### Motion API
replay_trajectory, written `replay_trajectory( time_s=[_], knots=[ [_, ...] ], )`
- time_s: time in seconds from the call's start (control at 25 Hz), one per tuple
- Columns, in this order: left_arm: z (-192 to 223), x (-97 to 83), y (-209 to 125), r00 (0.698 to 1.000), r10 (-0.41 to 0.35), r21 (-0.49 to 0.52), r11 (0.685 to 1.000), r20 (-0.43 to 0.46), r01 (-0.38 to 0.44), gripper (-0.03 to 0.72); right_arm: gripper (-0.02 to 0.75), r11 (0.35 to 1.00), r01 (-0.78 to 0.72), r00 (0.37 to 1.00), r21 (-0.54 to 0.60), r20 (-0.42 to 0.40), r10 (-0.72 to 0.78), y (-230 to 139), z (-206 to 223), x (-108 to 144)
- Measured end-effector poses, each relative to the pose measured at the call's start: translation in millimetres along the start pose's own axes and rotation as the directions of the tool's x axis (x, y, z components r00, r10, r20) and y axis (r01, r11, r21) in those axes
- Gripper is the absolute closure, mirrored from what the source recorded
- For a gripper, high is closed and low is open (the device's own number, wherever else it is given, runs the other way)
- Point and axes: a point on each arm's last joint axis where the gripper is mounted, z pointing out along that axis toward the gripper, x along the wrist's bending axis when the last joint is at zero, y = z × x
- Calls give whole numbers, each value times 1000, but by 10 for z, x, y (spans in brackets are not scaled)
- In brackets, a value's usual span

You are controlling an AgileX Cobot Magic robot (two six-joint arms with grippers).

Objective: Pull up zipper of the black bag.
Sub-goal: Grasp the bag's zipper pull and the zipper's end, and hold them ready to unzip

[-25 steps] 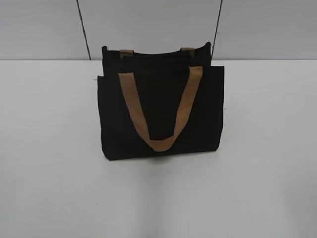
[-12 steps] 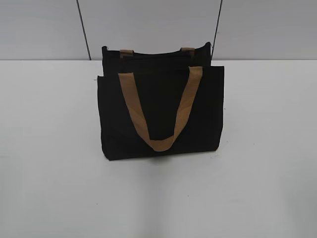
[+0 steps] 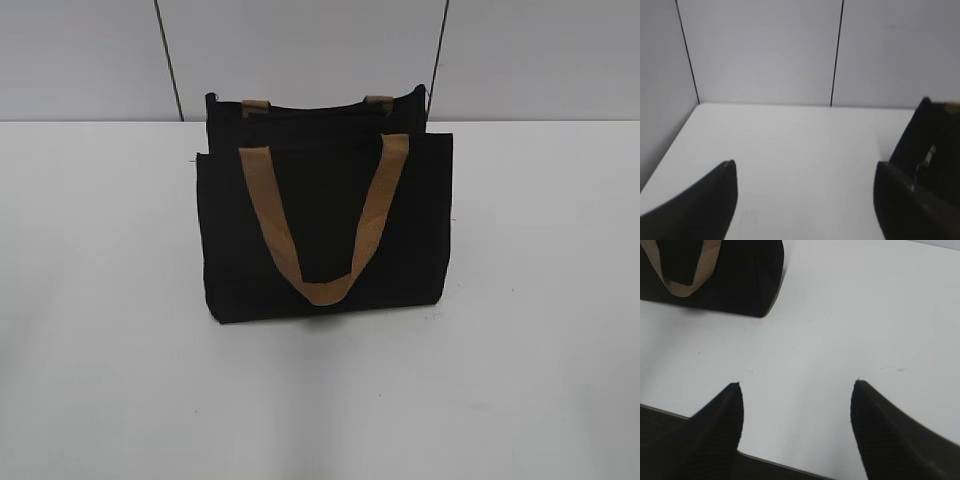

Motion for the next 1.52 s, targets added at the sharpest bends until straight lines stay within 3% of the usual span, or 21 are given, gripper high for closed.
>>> replay_trajectory(
  time_s=[0.16,0.32,0.44,0.56,0.84,1.04,1.16,1.36,1.52],
  knots=[
    [277,27,67,999,13,-166,986,-30,-18,88,217,1000,0,1000,0,0,0,0,0,0],
    [635,42,-166,998,-1,-254,967,-62,-14,99,217,1000,0,1000,0,0,0,0,0,0],
    [868,36,-384,997,27,-237,971,-74,-44,99,217,1000,0,1000,0,0,0,0,0,0],
    [1093,-5,-510,990,133,-173,975,-44,-139,99,217,1000,0,1000,0,0,0,0,0,0],
    [1707,-158,-737,960,230,-30,973,161,-228,118,217,1000,0,1000,0,0,0,0,0,0],
    [1996,-267,-871,948,142,-18,990,284,-143,124,217,1000,0,1000,0,0,0,0,0,0],
    [2070,-326,-935,931,130,-46,992,340,-122,125,217,1000,0,1000,0,0,0,0,0,0],
    [2195,-449,-1142,882,111,-64,994,458,-92,125,217,1000,0,1000,0,0,0,0,0,0],
    [2383,-520,-1425,844,71,15,996,532,-92,125,217,1000,0,1000,0,0,0,0,0,0]
  ],
)
